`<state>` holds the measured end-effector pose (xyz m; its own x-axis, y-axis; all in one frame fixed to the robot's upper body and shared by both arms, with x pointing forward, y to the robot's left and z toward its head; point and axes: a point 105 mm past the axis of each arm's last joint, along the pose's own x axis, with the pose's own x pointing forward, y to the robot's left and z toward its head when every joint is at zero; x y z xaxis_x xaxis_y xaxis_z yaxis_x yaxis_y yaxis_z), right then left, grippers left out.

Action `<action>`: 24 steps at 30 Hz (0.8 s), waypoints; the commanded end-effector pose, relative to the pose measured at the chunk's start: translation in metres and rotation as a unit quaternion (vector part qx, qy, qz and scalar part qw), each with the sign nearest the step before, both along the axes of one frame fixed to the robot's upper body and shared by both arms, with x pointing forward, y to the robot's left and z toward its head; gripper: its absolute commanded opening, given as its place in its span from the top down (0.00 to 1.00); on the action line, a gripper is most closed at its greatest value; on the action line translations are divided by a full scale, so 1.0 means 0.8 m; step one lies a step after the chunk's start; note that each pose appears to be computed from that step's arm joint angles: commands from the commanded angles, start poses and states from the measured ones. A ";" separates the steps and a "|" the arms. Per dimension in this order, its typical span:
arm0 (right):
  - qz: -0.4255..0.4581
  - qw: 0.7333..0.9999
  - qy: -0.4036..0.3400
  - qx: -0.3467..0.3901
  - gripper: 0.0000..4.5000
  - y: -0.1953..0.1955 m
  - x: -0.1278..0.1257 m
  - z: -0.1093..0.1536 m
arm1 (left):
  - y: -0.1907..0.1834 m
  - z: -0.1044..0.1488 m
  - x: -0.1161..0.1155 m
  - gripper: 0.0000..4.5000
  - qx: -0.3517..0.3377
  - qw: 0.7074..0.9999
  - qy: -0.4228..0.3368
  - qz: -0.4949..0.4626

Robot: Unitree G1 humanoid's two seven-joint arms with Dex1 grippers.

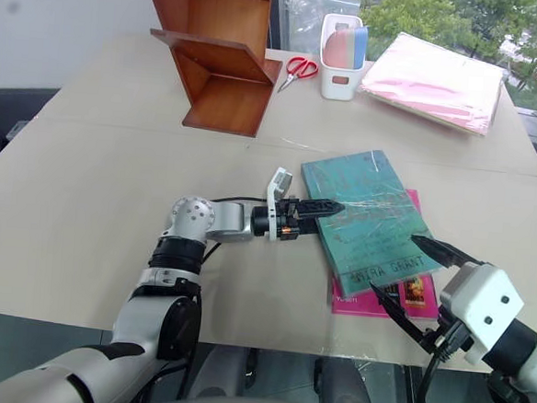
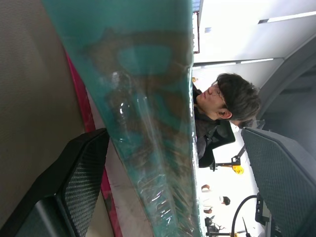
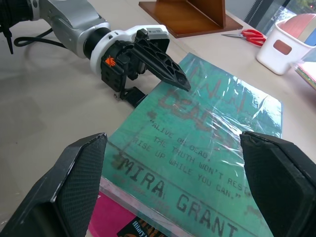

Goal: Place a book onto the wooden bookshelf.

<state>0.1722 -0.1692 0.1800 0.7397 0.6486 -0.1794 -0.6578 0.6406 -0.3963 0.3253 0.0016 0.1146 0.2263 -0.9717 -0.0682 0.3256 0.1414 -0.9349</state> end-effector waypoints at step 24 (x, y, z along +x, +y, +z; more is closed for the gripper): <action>0.081 0.996 -0.034 0.012 0.00 0.018 0.045 0.005 | 0.144 0.077 0.018 0.98 0.008 0.972 -0.205 0.118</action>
